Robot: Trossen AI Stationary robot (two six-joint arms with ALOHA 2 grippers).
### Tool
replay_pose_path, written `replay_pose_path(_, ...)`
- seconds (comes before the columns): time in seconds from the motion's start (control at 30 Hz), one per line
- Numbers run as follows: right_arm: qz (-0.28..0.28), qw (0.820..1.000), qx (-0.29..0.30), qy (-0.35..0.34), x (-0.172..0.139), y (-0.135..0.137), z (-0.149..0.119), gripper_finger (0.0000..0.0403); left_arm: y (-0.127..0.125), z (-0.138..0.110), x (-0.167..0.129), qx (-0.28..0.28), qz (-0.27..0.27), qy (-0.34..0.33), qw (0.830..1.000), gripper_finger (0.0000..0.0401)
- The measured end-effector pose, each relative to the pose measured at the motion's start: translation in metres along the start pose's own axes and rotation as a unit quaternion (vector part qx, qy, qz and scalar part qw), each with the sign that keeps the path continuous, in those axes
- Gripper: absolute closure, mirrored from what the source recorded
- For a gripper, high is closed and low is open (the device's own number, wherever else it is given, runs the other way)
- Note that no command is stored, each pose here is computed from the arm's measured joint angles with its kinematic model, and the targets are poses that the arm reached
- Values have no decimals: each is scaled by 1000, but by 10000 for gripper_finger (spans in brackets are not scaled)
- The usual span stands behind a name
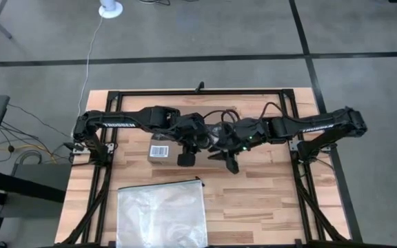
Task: Unpack boxes
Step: Open the box using the cutter
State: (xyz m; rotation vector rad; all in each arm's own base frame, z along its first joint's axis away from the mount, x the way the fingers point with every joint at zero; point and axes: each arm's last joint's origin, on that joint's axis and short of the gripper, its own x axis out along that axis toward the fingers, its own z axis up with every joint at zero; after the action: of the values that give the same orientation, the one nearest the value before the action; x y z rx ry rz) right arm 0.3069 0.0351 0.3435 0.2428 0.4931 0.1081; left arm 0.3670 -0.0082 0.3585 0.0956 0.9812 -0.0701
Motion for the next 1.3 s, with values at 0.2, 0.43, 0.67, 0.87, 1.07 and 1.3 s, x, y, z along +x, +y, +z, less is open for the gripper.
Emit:
replay_pose_path(0.2, -5, 998, -25, -49, 1, -1, 9, 201, 5, 2, -1, -12, 6, -12, 1000, 282)
replay_pose_path(0.43, -18, 999, -37, -28, -4, -2, 6, 183, 5, -3, -4, -14, 2, 8, 1000, 282)
replay_pose_path(0.67, -65, 991, -98, -58, -18, -1, 28, 186, 2, -5, -5, -7, -11, 15, 1000, 282)
replay_pose_path(0.87, -79, 993, -82, -17, -11, -11, 21, 186, 2, -5, -6, -8, -8, 16, 1000, 282)
replay_pose_path(1.07, -73, 994, -82, -3, 3, -11, 16, 186, 2, -1, -6, -4, -7, -3, 1000, 282)
replay_pose_path(1.3, -73, 994, -82, 11, 21, -13, 10, 186, 2, -1, -7, -2, -7, -7, 1000, 282)
